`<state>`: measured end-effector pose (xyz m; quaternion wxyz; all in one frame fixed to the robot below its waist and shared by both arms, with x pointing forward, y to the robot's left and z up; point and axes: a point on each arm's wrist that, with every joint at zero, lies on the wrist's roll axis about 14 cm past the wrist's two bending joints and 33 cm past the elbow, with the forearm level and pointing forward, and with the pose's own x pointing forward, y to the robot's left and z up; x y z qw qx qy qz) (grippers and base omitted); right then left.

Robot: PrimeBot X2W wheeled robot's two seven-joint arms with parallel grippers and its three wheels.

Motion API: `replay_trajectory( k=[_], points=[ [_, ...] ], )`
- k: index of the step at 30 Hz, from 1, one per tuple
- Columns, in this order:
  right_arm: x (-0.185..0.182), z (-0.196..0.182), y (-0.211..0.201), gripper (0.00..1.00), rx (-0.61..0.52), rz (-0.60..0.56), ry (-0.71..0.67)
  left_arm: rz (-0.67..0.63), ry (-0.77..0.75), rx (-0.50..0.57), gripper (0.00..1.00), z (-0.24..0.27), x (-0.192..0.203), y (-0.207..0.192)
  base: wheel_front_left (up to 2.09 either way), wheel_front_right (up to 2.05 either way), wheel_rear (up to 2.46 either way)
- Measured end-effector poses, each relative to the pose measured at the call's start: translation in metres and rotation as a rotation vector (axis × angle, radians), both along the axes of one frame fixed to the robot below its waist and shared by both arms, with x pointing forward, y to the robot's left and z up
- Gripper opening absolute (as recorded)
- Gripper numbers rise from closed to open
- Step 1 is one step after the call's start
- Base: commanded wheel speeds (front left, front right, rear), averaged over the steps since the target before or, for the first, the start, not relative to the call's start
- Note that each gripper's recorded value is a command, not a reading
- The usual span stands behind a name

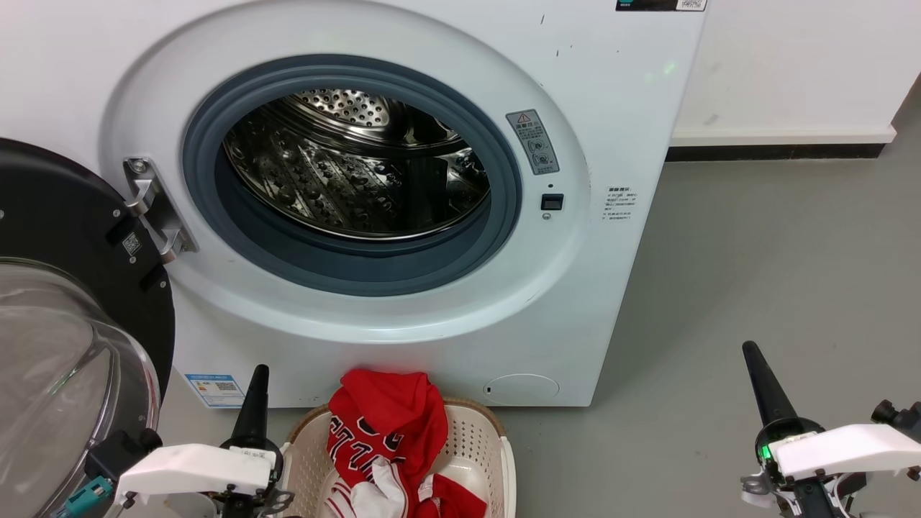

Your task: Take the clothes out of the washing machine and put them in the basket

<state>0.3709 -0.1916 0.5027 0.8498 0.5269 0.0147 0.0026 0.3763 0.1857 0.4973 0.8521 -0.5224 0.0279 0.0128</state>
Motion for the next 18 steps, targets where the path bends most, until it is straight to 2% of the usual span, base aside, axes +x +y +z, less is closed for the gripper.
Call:
replay_trajectory(
  k=[18],
  points=[
    [0.0054,-0.0001,-0.0037,0.00,0.173,-0.013,0.002,0.010,-0.011,-0.179,0.00,0.0021,0.0047,0.0051,0.00,0.00,0.00]
  ],
)
